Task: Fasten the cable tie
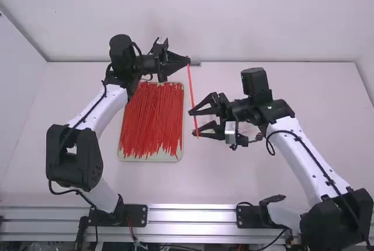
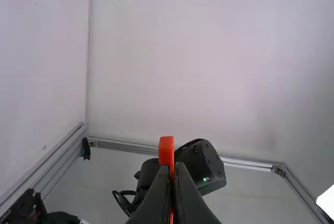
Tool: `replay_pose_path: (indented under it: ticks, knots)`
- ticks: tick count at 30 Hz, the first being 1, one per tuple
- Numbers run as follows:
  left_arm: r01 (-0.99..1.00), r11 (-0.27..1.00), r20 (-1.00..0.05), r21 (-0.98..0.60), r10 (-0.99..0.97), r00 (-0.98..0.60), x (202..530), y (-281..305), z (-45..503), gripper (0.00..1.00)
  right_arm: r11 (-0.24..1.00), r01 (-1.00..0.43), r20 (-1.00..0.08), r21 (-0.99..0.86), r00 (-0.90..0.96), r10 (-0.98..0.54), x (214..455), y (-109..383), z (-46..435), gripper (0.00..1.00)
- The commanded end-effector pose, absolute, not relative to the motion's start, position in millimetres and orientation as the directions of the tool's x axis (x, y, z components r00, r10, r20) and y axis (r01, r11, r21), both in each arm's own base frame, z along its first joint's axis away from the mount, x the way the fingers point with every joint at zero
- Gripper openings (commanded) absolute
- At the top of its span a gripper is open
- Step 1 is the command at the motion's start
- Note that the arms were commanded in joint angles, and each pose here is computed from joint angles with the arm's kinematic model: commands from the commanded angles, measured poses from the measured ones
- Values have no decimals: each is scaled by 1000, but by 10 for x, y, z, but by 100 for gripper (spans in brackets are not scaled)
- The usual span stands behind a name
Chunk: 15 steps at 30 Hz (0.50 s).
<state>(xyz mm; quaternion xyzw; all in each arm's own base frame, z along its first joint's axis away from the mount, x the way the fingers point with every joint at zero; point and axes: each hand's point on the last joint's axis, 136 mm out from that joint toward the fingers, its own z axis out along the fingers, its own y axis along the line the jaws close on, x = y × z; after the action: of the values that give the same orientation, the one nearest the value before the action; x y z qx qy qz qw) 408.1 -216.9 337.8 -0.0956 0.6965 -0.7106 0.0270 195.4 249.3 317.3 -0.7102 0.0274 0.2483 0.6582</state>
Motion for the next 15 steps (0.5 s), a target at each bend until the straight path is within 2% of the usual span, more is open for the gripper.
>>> replay_pose_path:
  ticks: [1,4,6,7,9,15]
  knots:
    - [-58,-32,62,-998,-156,-986,4041,-2219,3502,2,-96,-266,-283,-959,909,306,1946,2491,3282,69]
    - [-64,-30,68,-997,-156,-985,4042,-2219,3492,2,-70,-209,-221,-975,925,309,1961,2470,3293,68]
    - [-64,-30,68,-998,-156,-986,4041,-2219,3493,2,-62,-198,-208,-978,928,310,1973,2458,3309,60]
    - [-64,-30,68,-998,-156,-986,4041,-2219,3492,2,-62,-201,-210,-978,929,305,1987,2448,3309,53]
    - [-50,-28,54,-998,-157,-986,4042,-2217,3492,2,-59,-198,-206,-978,932,297,2009,2428,3309,47]
    - [-62,-19,65,-998,-165,-984,4057,-2216,3444,2,-54,-200,-207,-978,939,275,2065,2381,3309,45]
